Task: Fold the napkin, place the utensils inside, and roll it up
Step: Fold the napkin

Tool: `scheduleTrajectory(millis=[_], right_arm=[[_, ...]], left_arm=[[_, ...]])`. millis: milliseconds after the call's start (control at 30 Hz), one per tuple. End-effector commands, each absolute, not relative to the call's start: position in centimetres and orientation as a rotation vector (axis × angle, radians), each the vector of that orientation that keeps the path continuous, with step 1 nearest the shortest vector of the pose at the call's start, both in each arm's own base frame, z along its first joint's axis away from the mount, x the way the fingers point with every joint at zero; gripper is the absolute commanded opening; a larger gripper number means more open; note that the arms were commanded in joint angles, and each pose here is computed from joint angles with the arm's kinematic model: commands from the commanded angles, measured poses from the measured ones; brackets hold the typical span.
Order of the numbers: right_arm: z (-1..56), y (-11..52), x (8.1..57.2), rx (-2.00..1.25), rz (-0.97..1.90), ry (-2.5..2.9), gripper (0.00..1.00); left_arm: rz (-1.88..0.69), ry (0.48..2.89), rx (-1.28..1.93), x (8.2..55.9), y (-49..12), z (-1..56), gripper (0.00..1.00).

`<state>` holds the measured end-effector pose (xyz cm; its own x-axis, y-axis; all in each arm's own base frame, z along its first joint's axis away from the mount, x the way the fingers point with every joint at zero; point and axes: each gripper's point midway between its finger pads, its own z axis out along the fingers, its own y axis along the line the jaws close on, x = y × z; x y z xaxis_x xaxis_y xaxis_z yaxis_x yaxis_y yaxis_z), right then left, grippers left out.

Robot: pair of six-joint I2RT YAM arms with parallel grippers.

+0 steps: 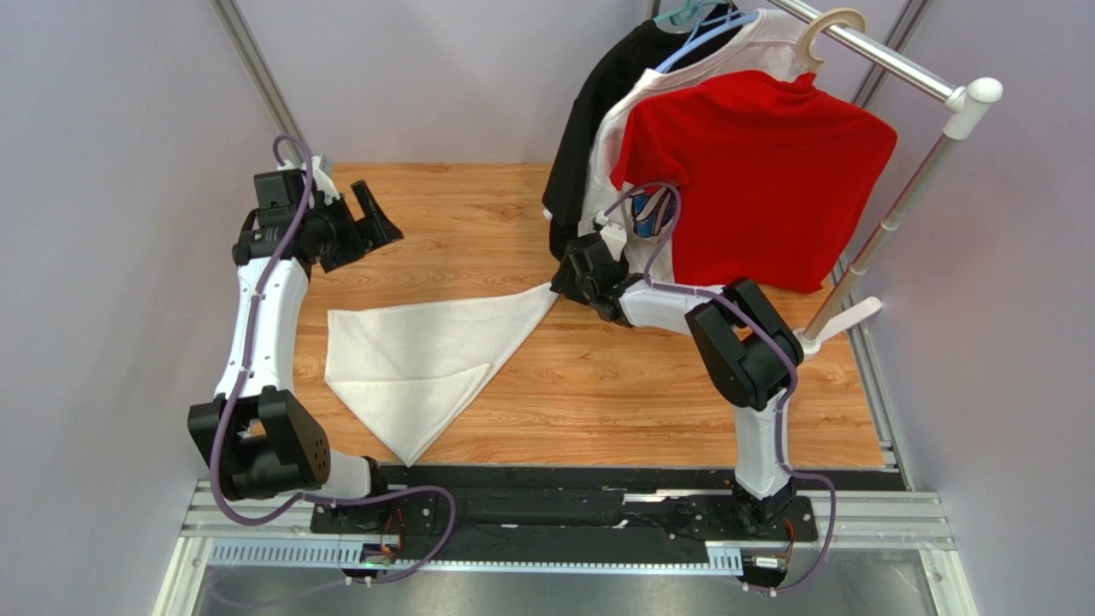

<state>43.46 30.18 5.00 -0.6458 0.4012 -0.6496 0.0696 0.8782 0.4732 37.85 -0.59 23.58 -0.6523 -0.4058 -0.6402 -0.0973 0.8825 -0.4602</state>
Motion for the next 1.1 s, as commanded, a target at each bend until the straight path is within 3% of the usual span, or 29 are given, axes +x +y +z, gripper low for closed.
scheduleTrajectory(millis=[0, 167, 400, 767, 967, 1067], right_arm=[[5.4, 30.9, 44.7, 0.408, 0.570, 2.215, 0.52], [5.2, 30.6, 44.9, 0.423, 0.560, 2.216, 0.50], [4.3, 30.2, 44.8, 0.462, 0.538, 2.229, 0.38], [3.6, 30.3, 45.0, 0.470, 0.529, 2.237, 0.28], [3.5, 30.2, 45.2, 0.489, 0.523, 2.231, 0.03], [3.8, 30.0, 45.1, 0.515, 0.528, 2.221, 0.00]], left_arm=[[-0.514, 2.209, -0.334, 38.0, -0.9, 24.8, 0.95], [-0.519, 2.210, -0.334, 38.0, -1.0, 24.8, 0.95], [-0.520, 2.211, -0.334, 38.0, -1.0, 24.8, 0.95], [-0.519, 2.213, -0.336, 38.0, -1.0, 24.7, 0.95], [-0.519, 2.213, -0.336, 38.0, -1.0, 24.7, 0.95], [-0.521, 2.216, -0.336, 38.1, -1.0, 24.6, 0.94]])
